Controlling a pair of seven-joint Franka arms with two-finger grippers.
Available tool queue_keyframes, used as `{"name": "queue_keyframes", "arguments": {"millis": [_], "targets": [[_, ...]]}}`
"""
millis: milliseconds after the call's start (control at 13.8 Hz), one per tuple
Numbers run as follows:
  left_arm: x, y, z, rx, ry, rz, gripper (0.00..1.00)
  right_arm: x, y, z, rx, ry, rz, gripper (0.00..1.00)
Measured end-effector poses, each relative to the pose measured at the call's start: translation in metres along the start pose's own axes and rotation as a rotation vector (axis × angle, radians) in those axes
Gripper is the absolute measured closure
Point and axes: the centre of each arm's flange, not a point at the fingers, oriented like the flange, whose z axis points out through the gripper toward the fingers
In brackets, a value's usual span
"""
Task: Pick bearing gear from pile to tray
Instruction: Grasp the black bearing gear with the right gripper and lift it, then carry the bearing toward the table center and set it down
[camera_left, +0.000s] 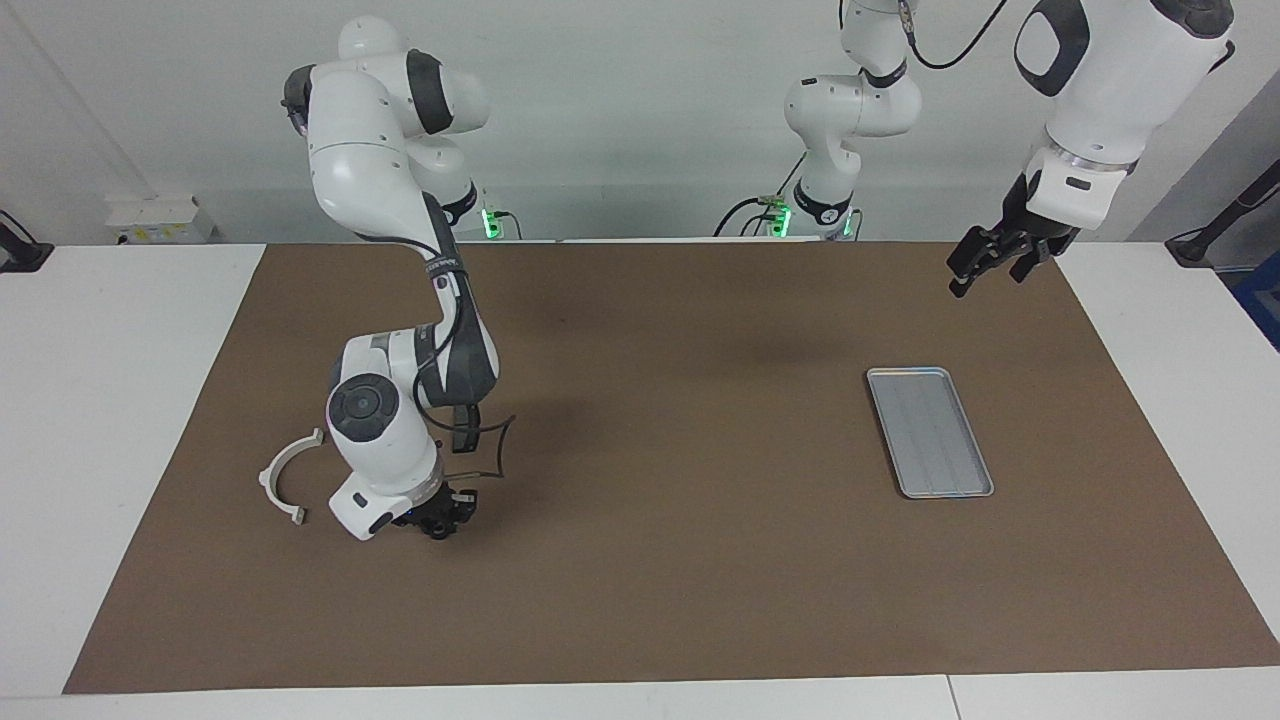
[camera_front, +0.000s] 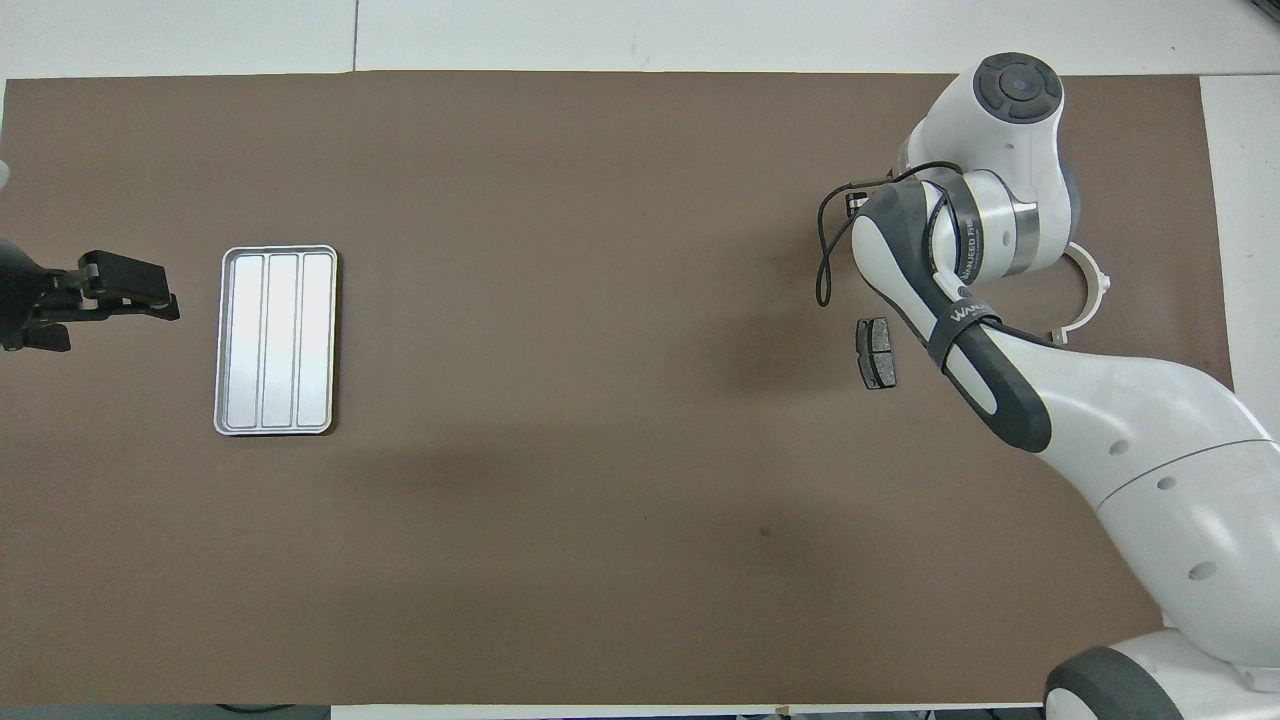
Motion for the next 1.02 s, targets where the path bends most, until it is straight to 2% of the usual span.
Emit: {"name": "queue_keyframes", "arguments": {"millis": [145, 290, 435, 725, 1015], "targets": [[0.000, 0.000, 0.000, 0.000, 0.000, 0.000, 0.00, 0.000, 0.000, 0.000, -0.001, -0.003, 0.000, 0.65], [0.000, 0.000, 0.000, 0.000, 0.000, 0.000, 0.00, -0.002, -0.006, -0.003, -0.004, -0.033, -0.008, 0.65], [0.000, 0.000, 0.000, 0.000, 0.000, 0.000, 0.00, -0.002, -0.027, -0.019, -0.009, -0.043, 0.011, 0.65], [0.000, 0.000, 0.000, 0.000, 0.000, 0.000, 0.00, -0.011, -0.103, -0.052, -0.017, -0.034, 0.130, 0.65], [0.000, 0.000, 0.000, 0.000, 0.000, 0.000, 0.00, -0.038, -0.196, -0.067, -0.018, -0.015, 0.305, 0.65]]}}
